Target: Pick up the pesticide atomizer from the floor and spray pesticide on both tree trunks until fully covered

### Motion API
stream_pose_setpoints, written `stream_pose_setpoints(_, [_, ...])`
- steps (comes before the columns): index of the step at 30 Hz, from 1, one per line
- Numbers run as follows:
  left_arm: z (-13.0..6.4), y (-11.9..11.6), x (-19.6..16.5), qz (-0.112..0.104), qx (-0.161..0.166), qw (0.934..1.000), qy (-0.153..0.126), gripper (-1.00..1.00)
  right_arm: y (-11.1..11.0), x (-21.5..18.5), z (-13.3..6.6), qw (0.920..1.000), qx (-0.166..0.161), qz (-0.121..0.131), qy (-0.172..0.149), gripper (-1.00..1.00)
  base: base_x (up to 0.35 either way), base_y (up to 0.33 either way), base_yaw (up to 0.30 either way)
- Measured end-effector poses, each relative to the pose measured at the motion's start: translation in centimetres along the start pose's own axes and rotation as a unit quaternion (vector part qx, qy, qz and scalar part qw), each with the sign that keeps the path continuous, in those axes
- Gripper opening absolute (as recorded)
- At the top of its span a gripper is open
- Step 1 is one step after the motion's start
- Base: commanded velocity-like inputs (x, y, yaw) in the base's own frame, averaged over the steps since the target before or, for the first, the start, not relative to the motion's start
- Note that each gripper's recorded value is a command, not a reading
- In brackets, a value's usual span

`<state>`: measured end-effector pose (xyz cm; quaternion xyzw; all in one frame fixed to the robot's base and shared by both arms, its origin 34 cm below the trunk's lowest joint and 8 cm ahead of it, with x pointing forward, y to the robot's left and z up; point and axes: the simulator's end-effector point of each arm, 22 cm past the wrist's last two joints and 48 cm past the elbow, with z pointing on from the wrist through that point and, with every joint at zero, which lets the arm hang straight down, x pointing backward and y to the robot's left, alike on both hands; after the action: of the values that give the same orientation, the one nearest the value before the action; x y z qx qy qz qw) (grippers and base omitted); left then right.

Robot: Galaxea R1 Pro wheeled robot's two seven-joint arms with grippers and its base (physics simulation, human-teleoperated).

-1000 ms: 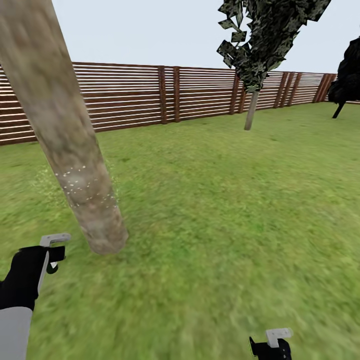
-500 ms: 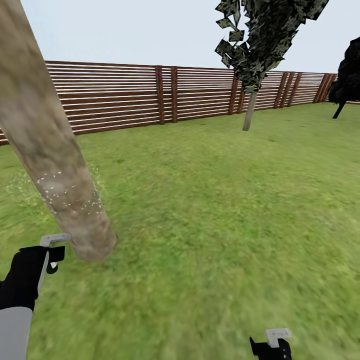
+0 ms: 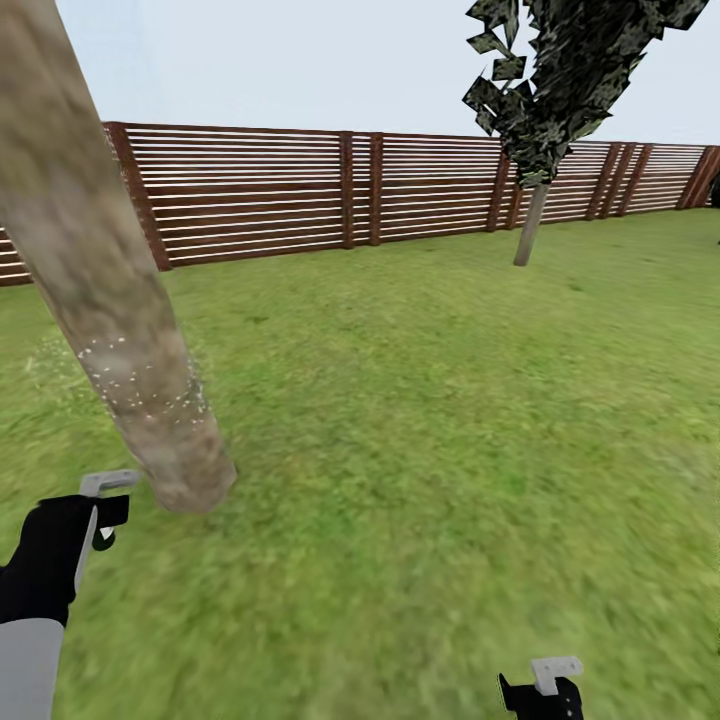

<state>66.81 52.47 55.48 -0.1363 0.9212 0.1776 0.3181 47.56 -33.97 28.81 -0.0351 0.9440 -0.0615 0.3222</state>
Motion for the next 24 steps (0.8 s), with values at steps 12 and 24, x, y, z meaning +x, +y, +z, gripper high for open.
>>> stream_pose_setpoints(12, [-0.03,0.12,-0.03,-0.001,-0.001,1.0,0.0,-1.0,0.07,-0.01,0.0,1.0,-0.001,0.0,0.0,1.0,0.157,-0.244,0.069])
stream_pose_setpoints(24, [-0.06,0.05,-0.09,-0.001,0.0,1.0,-0.001,-1.0,0.1,-0.01,-0.01,1.0,-0.001,0.0,0.0,1.0,0.167,-0.238,0.215])
